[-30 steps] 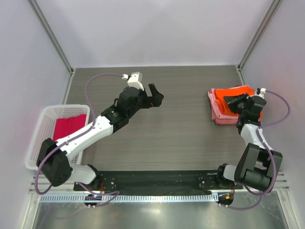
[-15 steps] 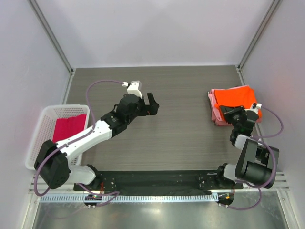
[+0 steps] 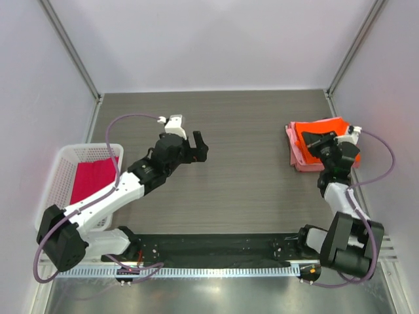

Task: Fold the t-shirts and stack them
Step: Neatly place the folded tshirt to the corner, then reset both grippers

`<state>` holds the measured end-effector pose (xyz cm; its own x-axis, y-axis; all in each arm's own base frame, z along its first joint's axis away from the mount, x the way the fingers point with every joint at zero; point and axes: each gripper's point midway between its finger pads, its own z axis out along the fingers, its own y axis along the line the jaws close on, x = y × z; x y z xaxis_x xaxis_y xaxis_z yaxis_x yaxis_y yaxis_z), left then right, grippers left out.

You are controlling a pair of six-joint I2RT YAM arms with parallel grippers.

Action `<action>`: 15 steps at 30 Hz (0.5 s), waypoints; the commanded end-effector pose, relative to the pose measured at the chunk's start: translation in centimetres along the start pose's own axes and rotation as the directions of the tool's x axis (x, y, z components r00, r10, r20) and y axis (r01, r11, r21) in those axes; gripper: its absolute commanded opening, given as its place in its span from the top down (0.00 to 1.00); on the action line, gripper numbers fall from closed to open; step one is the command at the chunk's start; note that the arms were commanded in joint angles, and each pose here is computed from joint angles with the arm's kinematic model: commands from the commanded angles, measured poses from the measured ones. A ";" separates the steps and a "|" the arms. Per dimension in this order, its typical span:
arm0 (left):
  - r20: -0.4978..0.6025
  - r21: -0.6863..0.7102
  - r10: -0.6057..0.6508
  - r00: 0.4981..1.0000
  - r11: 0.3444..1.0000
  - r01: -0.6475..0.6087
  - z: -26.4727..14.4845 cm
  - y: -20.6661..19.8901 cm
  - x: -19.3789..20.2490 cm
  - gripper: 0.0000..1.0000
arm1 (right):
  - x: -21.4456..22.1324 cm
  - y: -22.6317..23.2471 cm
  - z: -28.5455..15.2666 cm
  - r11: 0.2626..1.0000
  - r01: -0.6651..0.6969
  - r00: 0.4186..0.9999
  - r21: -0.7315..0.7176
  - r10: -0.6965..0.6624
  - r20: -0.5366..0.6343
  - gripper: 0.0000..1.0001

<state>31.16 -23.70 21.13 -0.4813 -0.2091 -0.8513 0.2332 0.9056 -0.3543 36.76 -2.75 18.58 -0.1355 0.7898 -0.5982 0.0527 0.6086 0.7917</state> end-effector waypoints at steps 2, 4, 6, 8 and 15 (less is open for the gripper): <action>-0.002 -0.078 0.015 1.000 0.997 -0.015 -0.9 2.5 1.1 0.00 | 1.3 5.1 -0.2 0.974 0.225 0.972 -0.007 -0.225 -0.065 0.98; -0.025 -0.092 0.018 1.000 0.996 -0.020 -0.9 3.2 2.4 0.00 | 5.1 7.3 -0.8 0.960 0.277 0.946 -0.049 -0.281 -0.162 0.98; -0.029 -0.105 0.015 0.999 0.994 -0.018 -1.3 3.9 3.0 0.00 | 8.1 8.5 -1.5 0.946 0.306 0.921 -0.107 -0.322 -0.218 0.96; -0.025 -0.122 0.021 0.999 0.992 -0.024 -1.9 5.1 4.1 0.00 | 10.0 7.5 -2.0 0.935 0.342 0.900 -0.095 -0.355 -0.251 0.95; -0.011 -0.172 0.083 0.996 0.981 -0.084 -3.2 8.7 7.2 0.00 | 17.6 3.4 -4.0 0.868 0.488 0.778 -0.089 -0.479 -0.406 0.75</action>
<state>26.20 -17.04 11.86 -0.5449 -0.1197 -0.8299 0.1359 0.9641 -0.2283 31.04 14.23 14.27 -0.5194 0.3810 -0.7649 -0.1522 0.8396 0.5215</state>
